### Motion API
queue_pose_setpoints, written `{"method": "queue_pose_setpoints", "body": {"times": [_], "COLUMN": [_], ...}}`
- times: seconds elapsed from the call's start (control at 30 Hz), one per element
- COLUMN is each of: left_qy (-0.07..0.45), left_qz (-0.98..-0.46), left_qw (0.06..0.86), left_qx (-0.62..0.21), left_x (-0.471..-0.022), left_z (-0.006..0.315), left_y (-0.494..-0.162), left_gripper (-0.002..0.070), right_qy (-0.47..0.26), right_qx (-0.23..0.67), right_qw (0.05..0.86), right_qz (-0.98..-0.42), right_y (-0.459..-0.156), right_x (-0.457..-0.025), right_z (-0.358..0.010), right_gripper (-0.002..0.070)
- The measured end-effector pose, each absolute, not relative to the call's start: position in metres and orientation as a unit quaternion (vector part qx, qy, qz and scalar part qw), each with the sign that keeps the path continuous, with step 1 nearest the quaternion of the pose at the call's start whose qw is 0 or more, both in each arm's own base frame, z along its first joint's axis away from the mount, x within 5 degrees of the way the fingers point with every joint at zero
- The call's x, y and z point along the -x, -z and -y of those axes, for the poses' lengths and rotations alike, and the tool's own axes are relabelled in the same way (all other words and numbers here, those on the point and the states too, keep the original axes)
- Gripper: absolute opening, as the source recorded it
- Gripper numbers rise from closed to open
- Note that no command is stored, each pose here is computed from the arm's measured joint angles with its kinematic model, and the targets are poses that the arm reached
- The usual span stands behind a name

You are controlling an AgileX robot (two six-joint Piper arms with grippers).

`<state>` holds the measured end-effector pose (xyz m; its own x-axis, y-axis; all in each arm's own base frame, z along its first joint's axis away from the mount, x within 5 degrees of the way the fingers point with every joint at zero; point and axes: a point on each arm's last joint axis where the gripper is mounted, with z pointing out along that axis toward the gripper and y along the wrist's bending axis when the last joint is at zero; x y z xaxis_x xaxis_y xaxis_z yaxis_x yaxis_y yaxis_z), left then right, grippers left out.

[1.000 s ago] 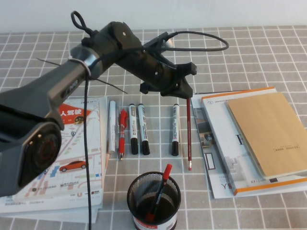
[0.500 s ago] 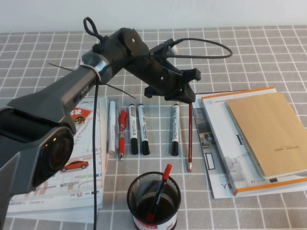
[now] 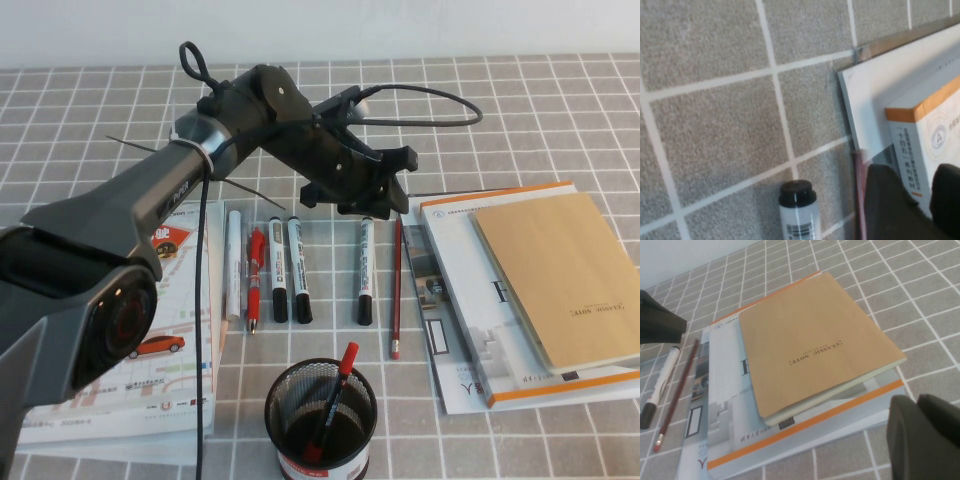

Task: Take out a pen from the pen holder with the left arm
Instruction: 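Take a marker out of the pen holder and lay it on the table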

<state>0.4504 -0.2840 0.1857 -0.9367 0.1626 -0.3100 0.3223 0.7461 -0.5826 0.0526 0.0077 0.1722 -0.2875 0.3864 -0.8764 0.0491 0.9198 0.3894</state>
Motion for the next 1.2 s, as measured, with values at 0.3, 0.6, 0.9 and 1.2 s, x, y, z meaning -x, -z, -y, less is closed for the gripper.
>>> {"method": "queue_pose_setpoints", "body": {"times": [0.3, 0.6, 0.9, 1.2], "left_qy": [0.336, 0.304, 0.255, 0.258], "left_qz": [-0.923, -0.866, -0.834, -0.800], "left_qw": [0.137, 0.272, 0.358, 0.383], "left_qx": [-0.127, -0.290, -0.334, -0.383], "left_x": [-0.454, -0.443, -0.396, -0.344], "left_z": [0.285, 0.276, 0.244, 0.271], "left_y": [-0.194, -0.311, -0.416, -0.454], "left_gripper": [0.0225, 0.0015, 0.0001, 0.0000], "right_qy": [-0.145, -0.145, -0.145, -0.145], "right_qx": [-0.138, -0.138, -0.138, -0.138], "right_qw": [0.581, 0.581, 0.581, 0.581], "right_qz": [-0.789, -0.789, -0.789, -0.789], "right_y": [-0.172, -0.172, -0.172, -0.172], "right_x": [-0.053, -0.053, -0.053, -0.053], "right_z": [-0.008, -0.008, -0.008, -0.008], "right_gripper": [-0.0013, -0.0013, -0.0013, -0.0013]}}
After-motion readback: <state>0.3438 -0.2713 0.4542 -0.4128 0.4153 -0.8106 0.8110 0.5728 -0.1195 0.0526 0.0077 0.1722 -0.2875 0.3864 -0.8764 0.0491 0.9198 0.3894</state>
